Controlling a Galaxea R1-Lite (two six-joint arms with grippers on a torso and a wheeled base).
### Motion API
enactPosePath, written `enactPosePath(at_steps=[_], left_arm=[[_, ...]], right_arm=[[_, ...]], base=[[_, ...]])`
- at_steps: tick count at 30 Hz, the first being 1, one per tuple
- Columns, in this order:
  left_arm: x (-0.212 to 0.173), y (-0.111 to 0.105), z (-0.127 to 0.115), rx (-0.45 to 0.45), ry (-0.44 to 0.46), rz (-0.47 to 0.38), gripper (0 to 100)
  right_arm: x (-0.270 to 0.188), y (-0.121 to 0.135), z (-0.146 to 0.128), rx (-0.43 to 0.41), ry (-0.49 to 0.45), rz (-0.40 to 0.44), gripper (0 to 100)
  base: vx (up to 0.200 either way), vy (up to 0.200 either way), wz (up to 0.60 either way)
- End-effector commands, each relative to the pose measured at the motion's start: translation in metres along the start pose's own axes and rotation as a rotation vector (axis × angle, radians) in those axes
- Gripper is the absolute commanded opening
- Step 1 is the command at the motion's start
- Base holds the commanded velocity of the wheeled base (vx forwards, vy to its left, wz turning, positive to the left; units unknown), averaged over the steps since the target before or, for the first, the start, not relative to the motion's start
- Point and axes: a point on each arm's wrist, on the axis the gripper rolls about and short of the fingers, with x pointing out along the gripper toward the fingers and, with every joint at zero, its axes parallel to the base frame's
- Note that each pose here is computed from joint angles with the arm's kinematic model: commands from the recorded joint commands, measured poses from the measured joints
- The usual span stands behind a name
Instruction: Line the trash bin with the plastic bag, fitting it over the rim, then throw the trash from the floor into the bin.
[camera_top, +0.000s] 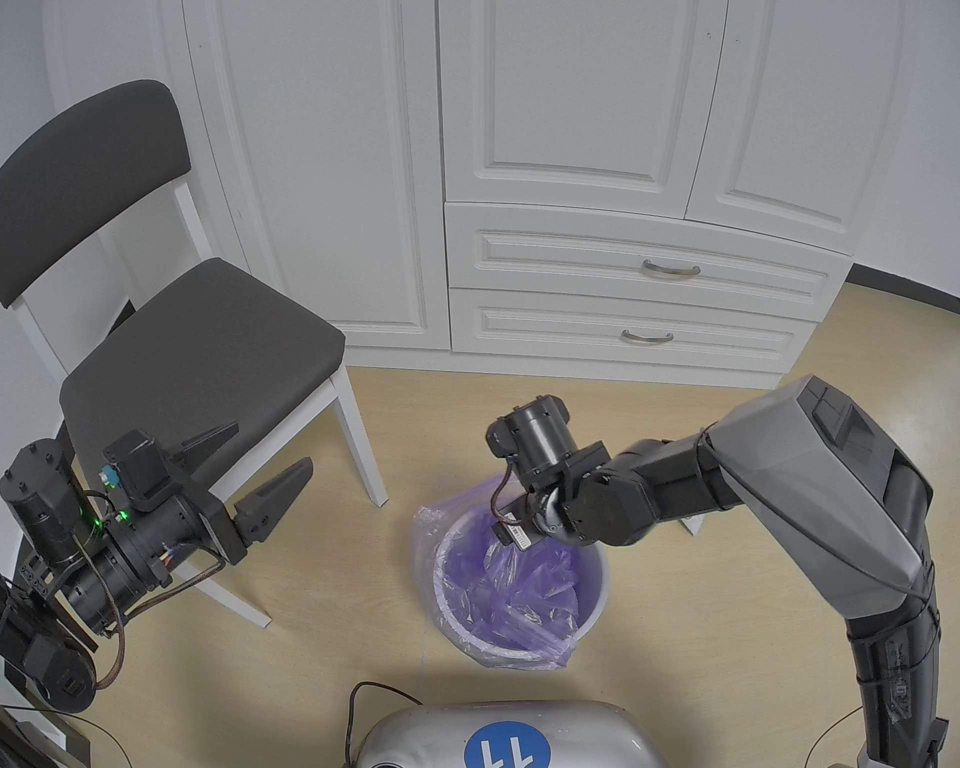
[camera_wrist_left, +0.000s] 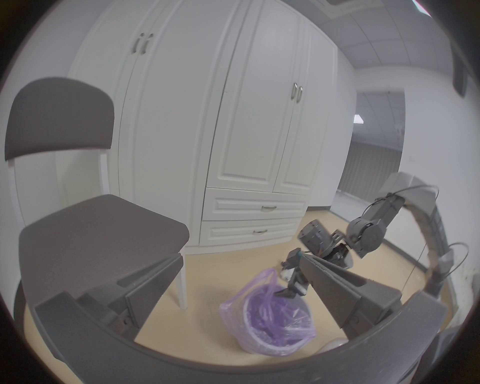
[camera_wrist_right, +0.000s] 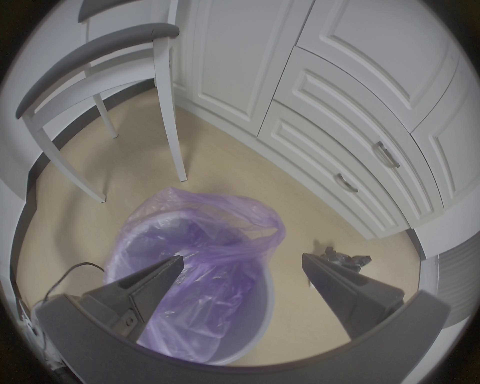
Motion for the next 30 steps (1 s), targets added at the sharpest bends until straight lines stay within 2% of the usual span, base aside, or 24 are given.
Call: enactPosePath(at_steps=[1,5,12,19,26,30], left_arm=[[-0.013,0.020,0.008,-0.138,-0.059,-0.052,100],[-0.013,0.019,0.008,-0.150,-0.060,-0.054,100],[-0.014,0.019,0.006,-0.138,-0.052,-0.051,100],[-0.013,0.019,0.004,-0.142,-0.044,-0.050,100],[-0.011,0.021,0.001,-0.145,-0.027,-0.046,100],[-0.010,0.021,-0.001,-0.148,-0.022,-0.046,100]], right_arm=[[0.000,0.036,0.019,0.060,0.056,-0.027,100],[0.000,0.036,0.016,0.063,0.081,-0.027,100],[0.004,0.043,0.010,0.074,0.100,-0.024,100],[0.021,0.065,0.003,0.063,0.102,-0.010,100],[0.044,0.091,-0.025,-0.004,0.181,0.009,100],[0.047,0.093,-0.027,0.002,0.177,0.032,100]], base=[[-0.200,-0.200,0.00],[-0.200,-0.200,0.00],[0.000,0.000,0.00],[0.000,0.000,0.00],[0.000,0.000,0.00],[0.000,0.000,0.00]])
